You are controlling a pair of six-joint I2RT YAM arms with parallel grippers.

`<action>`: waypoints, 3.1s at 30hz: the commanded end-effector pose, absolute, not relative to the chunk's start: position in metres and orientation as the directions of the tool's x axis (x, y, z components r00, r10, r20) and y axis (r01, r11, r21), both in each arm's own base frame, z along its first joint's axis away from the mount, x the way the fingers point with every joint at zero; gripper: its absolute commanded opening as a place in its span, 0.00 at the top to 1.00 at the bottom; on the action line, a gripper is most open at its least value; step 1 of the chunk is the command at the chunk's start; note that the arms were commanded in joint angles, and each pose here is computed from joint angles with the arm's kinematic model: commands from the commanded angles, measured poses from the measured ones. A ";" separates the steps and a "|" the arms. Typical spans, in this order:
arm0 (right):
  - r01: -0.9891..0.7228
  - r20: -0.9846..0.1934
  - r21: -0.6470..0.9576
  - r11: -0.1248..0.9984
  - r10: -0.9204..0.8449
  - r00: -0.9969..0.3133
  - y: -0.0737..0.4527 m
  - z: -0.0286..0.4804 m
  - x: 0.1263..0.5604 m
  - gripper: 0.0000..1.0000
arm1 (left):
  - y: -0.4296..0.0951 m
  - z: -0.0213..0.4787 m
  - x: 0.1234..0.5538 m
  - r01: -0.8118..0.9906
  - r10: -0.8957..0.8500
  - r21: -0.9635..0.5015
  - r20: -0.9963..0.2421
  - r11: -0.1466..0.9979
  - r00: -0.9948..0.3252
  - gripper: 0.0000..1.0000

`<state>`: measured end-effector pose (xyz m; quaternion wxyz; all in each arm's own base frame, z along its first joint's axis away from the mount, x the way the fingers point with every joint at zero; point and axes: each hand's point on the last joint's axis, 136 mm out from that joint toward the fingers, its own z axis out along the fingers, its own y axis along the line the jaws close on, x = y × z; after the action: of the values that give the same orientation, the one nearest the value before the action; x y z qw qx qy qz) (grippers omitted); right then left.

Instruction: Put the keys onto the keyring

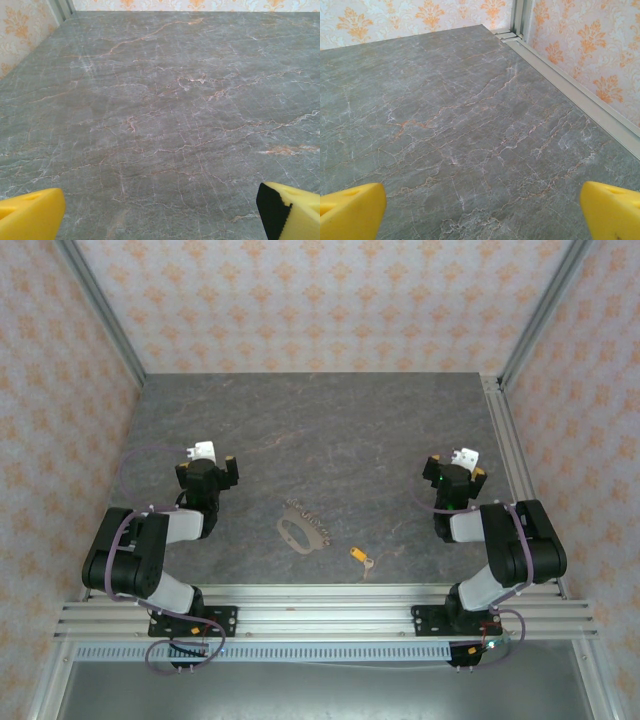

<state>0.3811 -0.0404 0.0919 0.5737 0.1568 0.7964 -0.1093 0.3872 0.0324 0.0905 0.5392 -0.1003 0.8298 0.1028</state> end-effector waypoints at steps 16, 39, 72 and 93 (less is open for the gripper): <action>0.394 -0.965 0.050 0.918 0.147 -0.219 -0.045 0.102 0.378 0.01 | 0.034 0.096 0.389 -0.278 -0.042 0.070 -0.925 0.958 -0.379 0.00; -0.408 -0.758 0.419 0.811 0.066 -0.649 0.167 0.150 0.220 0.01 | -0.140 0.188 0.301 0.189 -0.199 -0.478 -0.648 0.858 -0.735 0.00; -0.822 -0.616 0.268 0.502 -0.567 -0.547 0.294 0.054 0.186 0.59 | -0.174 0.181 0.276 0.242 -0.199 -0.607 -0.568 0.757 -0.799 0.00; -0.830 -0.615 0.262 0.493 -0.578 -0.537 0.299 0.071 0.189 0.66 | -0.144 0.146 0.281 0.075 -0.251 -0.556 -0.486 0.828 -0.837 0.10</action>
<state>0.2041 0.3125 0.0824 0.2575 -0.4208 0.8233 0.2807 0.2848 -0.1530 0.1526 0.2886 -0.0347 0.9078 -0.3024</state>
